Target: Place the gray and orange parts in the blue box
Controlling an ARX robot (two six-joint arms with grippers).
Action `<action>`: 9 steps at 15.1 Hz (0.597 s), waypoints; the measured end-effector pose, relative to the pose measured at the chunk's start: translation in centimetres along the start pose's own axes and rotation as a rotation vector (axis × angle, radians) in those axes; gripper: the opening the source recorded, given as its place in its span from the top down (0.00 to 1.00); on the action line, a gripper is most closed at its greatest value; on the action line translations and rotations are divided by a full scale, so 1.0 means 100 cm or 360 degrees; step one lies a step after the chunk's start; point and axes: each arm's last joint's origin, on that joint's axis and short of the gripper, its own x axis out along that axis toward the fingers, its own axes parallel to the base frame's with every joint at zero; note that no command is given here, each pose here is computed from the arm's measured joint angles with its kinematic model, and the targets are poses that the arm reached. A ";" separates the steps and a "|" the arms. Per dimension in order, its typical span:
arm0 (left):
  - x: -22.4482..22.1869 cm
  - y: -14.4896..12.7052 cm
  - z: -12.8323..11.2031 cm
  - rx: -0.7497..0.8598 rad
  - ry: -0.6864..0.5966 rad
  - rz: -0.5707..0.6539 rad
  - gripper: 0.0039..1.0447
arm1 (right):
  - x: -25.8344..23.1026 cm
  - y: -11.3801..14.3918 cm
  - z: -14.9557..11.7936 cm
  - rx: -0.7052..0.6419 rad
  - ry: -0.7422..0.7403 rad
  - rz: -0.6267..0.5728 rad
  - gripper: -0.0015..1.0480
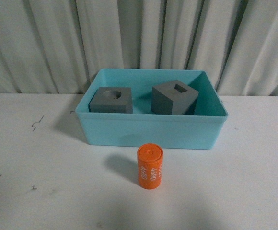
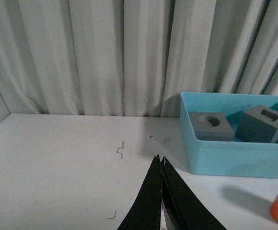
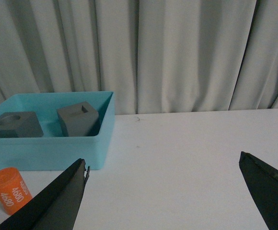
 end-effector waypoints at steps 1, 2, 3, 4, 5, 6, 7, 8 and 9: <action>-0.001 -0.005 0.001 0.0002 -0.0016 -0.0056 0.99 | 0.000 0.000 0.000 0.0000 0.0001 0.0002 0.06; -0.002 -0.005 0.000 0.0002 -0.0002 -0.0044 0.99 | 0.000 0.000 0.000 0.0000 -0.0002 0.0002 0.06; -0.003 -0.005 0.000 0.0002 0.0001 -0.0027 0.99 | 0.000 0.000 0.000 0.0000 0.0000 0.0001 0.06; -0.004 -0.004 0.000 0.0002 -0.0007 -0.0020 0.99 | 0.000 0.000 0.000 0.0000 0.0001 0.0001 0.06; -0.005 -0.004 0.000 0.0002 -0.0004 -0.0021 0.99 | 0.000 0.000 0.000 0.0000 0.0000 0.0002 0.06; -0.006 -0.004 0.000 0.0002 -0.0006 -0.0021 0.99 | 0.000 0.000 0.000 0.0000 0.0000 0.0001 0.06; -0.010 -0.004 -0.004 0.0002 0.0054 -0.0019 0.99 | 0.000 0.000 0.000 0.0000 0.0000 0.0001 0.06; -0.015 -0.004 -0.006 0.0002 0.0072 -0.0022 0.99 | 0.000 0.000 0.000 0.0001 0.0001 0.0000 0.06; -0.017 -0.004 0.000 0.0002 -0.0016 -0.0016 0.99 | 0.000 0.000 0.000 0.0000 0.0000 0.0001 0.06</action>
